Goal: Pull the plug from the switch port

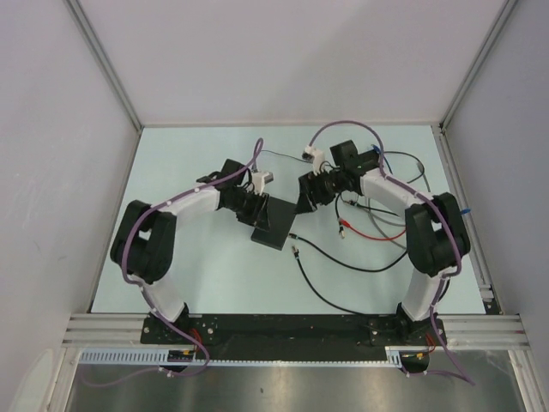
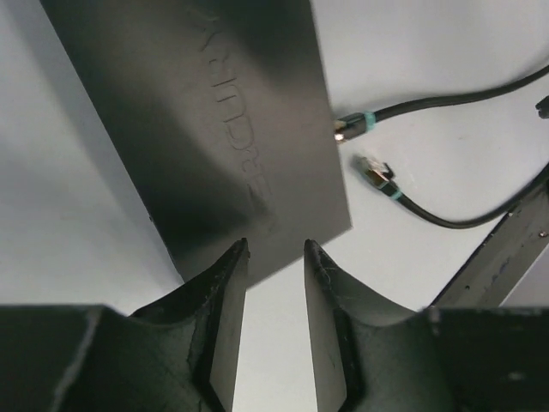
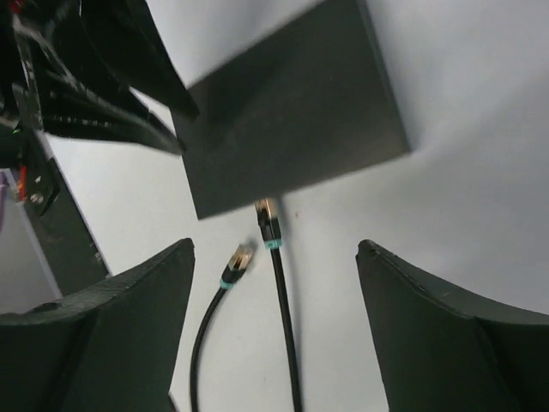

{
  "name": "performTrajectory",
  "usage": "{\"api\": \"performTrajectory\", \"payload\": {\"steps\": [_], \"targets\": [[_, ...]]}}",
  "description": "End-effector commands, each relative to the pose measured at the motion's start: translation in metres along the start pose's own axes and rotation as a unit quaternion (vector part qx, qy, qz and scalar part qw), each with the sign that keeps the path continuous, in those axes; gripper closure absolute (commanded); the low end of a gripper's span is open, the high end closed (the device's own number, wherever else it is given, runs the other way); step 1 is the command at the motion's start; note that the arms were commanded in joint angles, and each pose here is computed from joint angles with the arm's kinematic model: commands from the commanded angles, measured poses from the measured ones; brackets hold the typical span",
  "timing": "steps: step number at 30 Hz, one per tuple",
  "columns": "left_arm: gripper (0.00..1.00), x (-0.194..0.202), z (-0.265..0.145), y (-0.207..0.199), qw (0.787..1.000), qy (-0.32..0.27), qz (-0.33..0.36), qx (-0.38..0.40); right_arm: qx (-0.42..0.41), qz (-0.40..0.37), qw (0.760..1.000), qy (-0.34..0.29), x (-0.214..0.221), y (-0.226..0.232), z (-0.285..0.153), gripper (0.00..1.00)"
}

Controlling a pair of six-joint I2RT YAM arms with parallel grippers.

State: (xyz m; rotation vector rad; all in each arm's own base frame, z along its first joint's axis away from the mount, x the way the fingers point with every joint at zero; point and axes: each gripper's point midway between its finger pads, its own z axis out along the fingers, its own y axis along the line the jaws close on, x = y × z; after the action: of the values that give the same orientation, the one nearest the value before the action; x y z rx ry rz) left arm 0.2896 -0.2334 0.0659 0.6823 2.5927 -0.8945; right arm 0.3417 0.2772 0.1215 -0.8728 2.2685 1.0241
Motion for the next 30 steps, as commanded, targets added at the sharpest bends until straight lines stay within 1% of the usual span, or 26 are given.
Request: {"api": "performTrajectory", "payload": {"steps": [1, 2, 3, 6, 8, 9, 12, 19, 28, 30], "targets": [[0.63, -0.014, 0.018, 0.010, 1.000, -0.011, -0.004, 0.000, -0.088, 0.036, 0.995, 0.031, 0.020, 0.010, 0.003, 0.24], [0.63, -0.004, 0.030, 0.022, 1.000, 0.014, -0.018, -0.012, -0.097, 0.069, 0.991, 0.066, 0.039, 0.004, 0.012, 0.27], [0.63, -0.003, 0.030, 0.025, 0.999, 0.029, -0.018, -0.020, -0.105, 0.080, 0.989, 0.071, 0.042, 0.004, 0.014, 0.33], [0.63, 0.011, 0.034, 0.042, 0.997, 0.053, -0.021, -0.055, -0.130, 0.100, 0.983, 0.084, 0.054, 0.004, 0.027, 0.35], [0.63, 0.023, 0.038, 0.047, 0.995, 0.068, -0.030, -0.061, -0.143, 0.104, 0.979, 0.100, 0.063, 0.006, 0.036, 0.37], [0.63, 0.035, 0.041, 0.049, 0.994, 0.080, -0.035, -0.064, -0.147, 0.119, 0.975, 0.113, 0.073, 0.002, 0.044, 0.37], [0.63, 0.048, 0.041, 0.057, 0.993, 0.087, -0.033, -0.079, -0.162, 0.138, 0.968, 0.130, 0.086, 0.005, 0.052, 0.40], [0.63, 0.050, 0.044, 0.058, 0.993, 0.087, -0.032, -0.077, -0.161, 0.152, 0.965, 0.139, 0.095, -0.006, 0.067, 0.41], [0.63, 0.048, 0.045, 0.055, 0.993, 0.085, -0.025, -0.076, -0.111, 0.160, 0.967, 0.167, 0.110, -0.018, 0.081, 0.47], [0.63, 0.049, 0.045, 0.055, 0.993, 0.086, -0.024, -0.075, -0.103, 0.162, 0.965, 0.179, 0.117, -0.020, 0.084, 0.51]]}}
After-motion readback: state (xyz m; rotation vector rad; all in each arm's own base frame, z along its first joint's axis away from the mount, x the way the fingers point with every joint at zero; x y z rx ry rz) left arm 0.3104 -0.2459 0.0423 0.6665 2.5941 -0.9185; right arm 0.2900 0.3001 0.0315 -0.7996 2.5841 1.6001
